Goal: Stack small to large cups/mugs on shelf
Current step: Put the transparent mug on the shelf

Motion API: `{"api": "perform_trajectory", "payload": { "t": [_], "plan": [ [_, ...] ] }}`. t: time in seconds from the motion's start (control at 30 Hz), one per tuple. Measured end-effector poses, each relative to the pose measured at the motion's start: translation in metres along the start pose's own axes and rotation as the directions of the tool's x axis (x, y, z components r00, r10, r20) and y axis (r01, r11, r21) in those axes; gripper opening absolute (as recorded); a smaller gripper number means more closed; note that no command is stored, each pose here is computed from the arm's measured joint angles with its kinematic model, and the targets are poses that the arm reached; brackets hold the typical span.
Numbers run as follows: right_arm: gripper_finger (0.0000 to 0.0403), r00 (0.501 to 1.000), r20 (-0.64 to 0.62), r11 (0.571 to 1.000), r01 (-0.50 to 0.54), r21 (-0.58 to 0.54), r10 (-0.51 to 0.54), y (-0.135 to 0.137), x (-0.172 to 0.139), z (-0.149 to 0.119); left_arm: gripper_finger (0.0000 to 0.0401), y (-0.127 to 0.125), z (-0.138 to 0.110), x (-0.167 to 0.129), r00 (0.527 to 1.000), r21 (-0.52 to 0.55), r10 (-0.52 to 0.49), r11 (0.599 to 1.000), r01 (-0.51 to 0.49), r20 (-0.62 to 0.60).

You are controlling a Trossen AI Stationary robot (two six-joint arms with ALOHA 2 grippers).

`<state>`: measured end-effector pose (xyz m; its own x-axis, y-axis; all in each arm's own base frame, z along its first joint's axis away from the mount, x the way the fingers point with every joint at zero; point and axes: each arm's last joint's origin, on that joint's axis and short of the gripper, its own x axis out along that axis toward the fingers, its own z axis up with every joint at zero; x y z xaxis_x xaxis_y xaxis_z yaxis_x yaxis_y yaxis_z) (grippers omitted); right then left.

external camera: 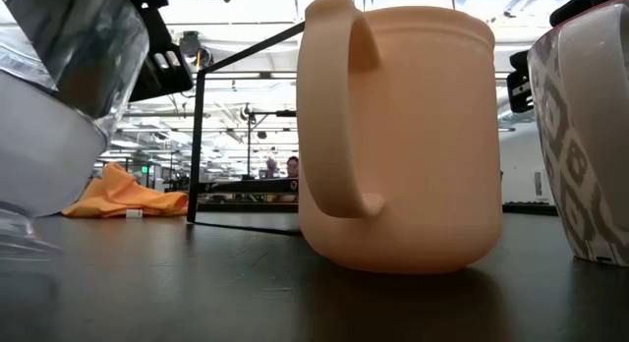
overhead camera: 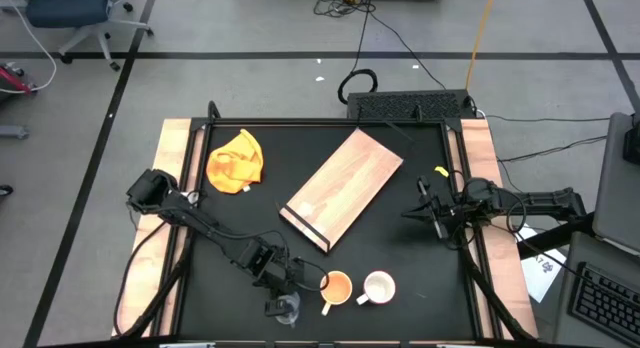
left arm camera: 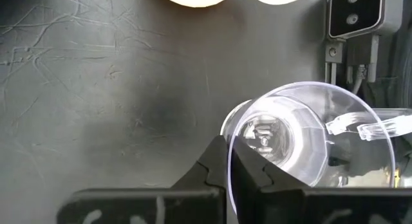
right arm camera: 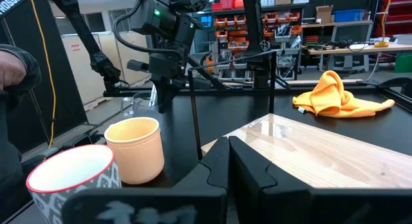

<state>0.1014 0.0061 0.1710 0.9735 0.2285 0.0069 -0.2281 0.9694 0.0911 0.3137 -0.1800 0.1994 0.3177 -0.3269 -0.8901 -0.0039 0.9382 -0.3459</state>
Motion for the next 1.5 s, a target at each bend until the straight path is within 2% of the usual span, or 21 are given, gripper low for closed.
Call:
{"api": "perform_trajectory", "payload": {
  "t": [0.53, 0.73, 0.97, 1.5],
  "plan": [
    [0.0000, 1.000, 0.000, 1.000, 0.000, 0.000, 0.000, 0.000, 0.000, 0.000, 0.0002, 0.000, -0.001, -0.002, 0.999, 0.047, 0.050, 0.998, -0.051, 0.016],
    [0.0000, 1.000, 0.001, 1.000, 0.000, 0.000, 0.000, 0.000, 0.000, 0.000, 0.0001, -0.013, 0.006, -0.029, 0.991, 0.059, 0.131, 0.990, -0.130, -0.015],
    [0.0000, 1.000, 0.001, 1.000, 0.000, 0.000, 0.000, 0.000, 0.000, 0.000, 0.0001, -0.028, 0.021, -0.063, 0.982, 0.076, 0.188, 0.979, -0.190, 0.026],
    [0.0000, 1.000, 0.001, 1.000, 0.000, 0.000, 0.000, 0.000, 0.000, 0.000, 0.0000, -0.028, 0.020, -0.065, 0.980, 0.074, 0.196, 0.977, -0.198, 0.025]
  ]
}}
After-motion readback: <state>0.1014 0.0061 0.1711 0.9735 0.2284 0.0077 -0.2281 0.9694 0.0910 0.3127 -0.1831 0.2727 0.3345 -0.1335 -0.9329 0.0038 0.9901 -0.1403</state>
